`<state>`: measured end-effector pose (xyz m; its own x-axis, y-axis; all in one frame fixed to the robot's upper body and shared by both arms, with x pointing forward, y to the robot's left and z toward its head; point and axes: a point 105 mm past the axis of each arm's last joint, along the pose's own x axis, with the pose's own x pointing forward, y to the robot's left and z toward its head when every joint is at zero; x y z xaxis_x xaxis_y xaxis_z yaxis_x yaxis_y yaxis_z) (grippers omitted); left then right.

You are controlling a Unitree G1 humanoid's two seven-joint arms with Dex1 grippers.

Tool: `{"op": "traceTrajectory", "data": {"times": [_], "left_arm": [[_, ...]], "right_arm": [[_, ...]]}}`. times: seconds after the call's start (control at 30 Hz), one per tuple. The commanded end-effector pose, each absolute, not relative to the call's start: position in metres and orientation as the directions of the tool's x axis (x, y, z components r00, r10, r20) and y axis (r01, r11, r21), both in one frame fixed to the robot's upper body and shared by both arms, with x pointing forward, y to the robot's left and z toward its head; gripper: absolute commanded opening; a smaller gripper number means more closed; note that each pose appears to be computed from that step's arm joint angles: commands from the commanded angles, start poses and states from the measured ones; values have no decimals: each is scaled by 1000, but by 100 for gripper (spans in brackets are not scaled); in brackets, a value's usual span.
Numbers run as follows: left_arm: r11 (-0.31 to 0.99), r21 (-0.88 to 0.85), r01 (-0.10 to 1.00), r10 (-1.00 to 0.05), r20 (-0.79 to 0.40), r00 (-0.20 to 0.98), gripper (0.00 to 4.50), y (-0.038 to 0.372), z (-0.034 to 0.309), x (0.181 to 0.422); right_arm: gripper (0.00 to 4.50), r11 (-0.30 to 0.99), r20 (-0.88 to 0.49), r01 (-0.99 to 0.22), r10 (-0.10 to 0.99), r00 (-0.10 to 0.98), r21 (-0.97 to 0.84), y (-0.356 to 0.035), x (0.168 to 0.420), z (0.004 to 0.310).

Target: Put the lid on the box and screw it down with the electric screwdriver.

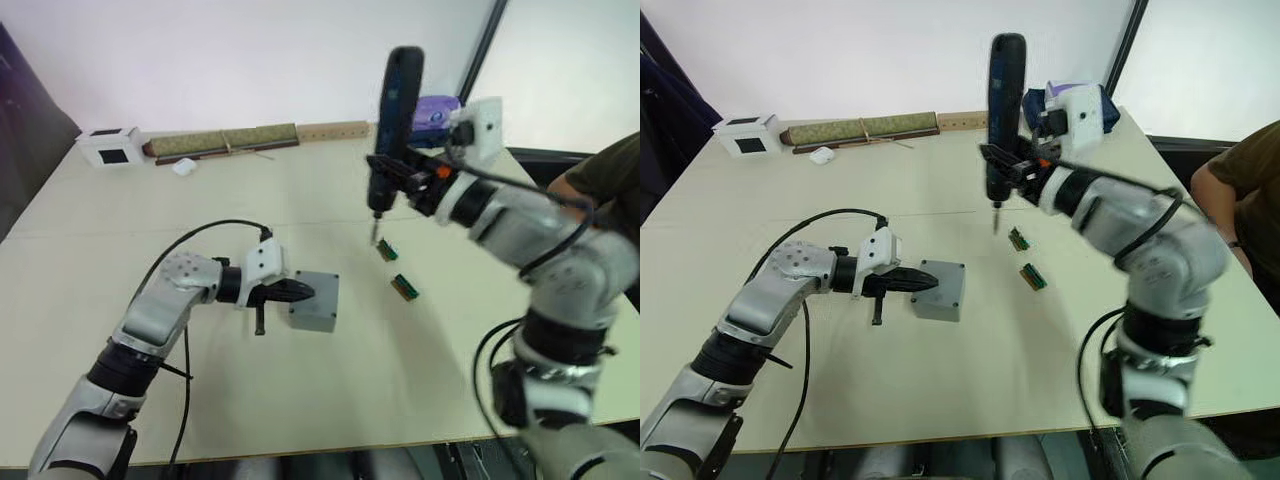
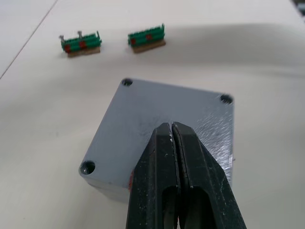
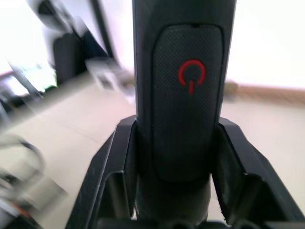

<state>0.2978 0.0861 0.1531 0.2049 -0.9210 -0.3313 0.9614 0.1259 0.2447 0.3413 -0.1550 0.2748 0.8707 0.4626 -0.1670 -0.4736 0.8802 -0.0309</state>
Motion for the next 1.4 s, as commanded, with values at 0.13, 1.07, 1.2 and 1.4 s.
{"op": "traceTrajectory", "data": {"times": [0.13,1.07,1.2,1.4], "left_arm": [[59,336,940,-957,-248,149,0,83,202,282],[209,320,924,-910,-283,304,0,111,197,280],[244,302,921,-881,-327,341,0,126,184,285],[280,255,925,-849,-384,363,0,133,153,293]], "right_arm": [[151,935,-539,-344,244,806,-91,-209,340,236],[446,801,-563,-495,250,788,-337,-206,363,220],[446,716,-493,-589,384,781,-375,-177,354,234],[376,572,-517,-765,578,632,-296,-123,325,191]]}}
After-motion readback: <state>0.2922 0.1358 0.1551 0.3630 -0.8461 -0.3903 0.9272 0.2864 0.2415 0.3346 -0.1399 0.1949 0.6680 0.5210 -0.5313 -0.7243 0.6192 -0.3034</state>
